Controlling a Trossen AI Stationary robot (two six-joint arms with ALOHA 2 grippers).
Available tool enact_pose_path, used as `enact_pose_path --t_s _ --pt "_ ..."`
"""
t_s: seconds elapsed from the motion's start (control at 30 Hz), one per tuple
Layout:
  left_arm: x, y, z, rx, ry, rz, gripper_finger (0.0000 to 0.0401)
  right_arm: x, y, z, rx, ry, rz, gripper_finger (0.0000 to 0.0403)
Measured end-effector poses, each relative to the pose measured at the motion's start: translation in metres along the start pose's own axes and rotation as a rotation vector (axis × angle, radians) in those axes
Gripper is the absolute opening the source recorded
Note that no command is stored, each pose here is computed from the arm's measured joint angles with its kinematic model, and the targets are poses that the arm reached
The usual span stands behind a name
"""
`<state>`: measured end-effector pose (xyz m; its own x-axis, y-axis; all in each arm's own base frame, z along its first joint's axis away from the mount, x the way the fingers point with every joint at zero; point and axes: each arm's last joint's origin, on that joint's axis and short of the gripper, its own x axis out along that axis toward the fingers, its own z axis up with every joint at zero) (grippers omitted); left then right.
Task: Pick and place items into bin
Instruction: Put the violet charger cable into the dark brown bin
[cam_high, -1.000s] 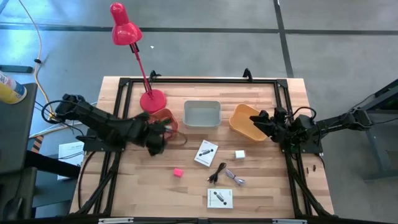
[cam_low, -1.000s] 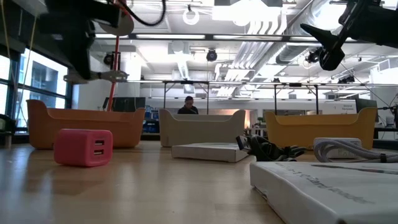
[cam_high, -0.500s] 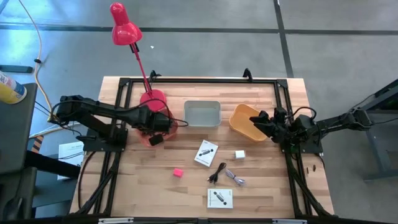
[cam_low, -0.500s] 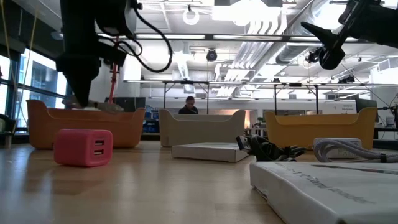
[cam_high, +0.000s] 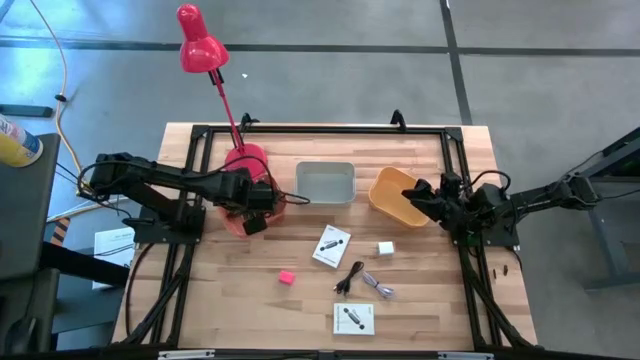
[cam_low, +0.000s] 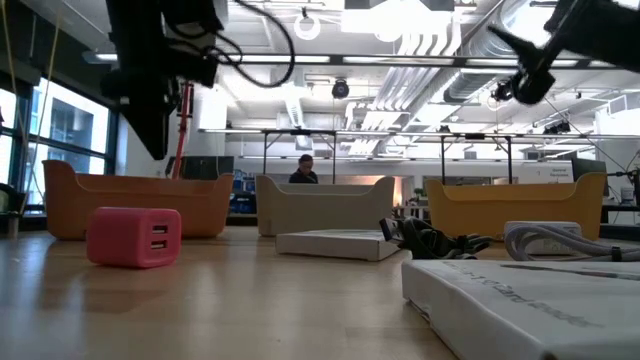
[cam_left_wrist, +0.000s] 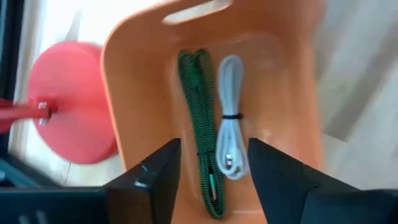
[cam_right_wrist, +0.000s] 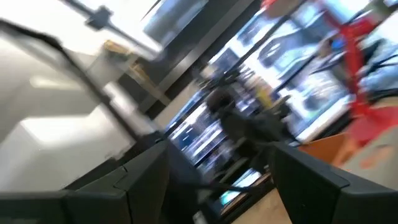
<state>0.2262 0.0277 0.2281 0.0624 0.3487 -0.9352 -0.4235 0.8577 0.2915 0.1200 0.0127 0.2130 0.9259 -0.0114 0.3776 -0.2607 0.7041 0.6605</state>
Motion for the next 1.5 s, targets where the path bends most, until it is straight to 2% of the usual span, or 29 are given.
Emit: enact_pose_path --t_s 0.1,0.33,0.5,0.6,0.83,1.07,1.23,1.33,1.5 --pt "-0.013 0.000 0.004 0.121 -0.031 -0.073 0.0189 0.010 0.015 0.004 -0.002 0.106 0.007 0.0259" --pt "-0.056 -0.003 0.003 0.353 -0.190 -0.098 0.0174 0.037 0.047 0.011 -0.098 0.491 -0.403 0.0259" --pt "-0.076 0.003 -0.008 0.390 -0.304 -0.032 0.0158 0.060 0.066 0.002 -0.115 0.643 -0.558 0.0259" --pt "-0.084 0.009 -0.014 0.373 -0.353 0.000 0.0153 0.074 0.070 -0.019 -0.109 0.749 -0.634 0.0259" --pt "-0.094 0.019 -0.023 0.376 -0.400 0.000 0.0152 0.093 0.068 -0.095 -0.109 1.023 -0.787 0.0259" --pt "-0.099 0.023 -0.027 0.411 -0.423 0.005 0.0152 0.107 0.071 -0.149 -0.135 1.051 -0.888 0.0259" --pt "-0.099 0.023 -0.028 0.420 -0.424 0.007 0.0152 0.105 0.069 -0.182 -0.178 1.149 -0.986 0.0259" --pt "-0.099 0.023 -0.028 0.424 -0.424 0.008 0.0152 0.103 0.068 -0.194 -0.200 1.178 -1.068 0.0259" --pt "-0.099 0.023 -0.027 0.423 -0.425 0.007 0.0152 0.100 0.064 -0.203 -0.198 1.193 -1.133 0.0259"
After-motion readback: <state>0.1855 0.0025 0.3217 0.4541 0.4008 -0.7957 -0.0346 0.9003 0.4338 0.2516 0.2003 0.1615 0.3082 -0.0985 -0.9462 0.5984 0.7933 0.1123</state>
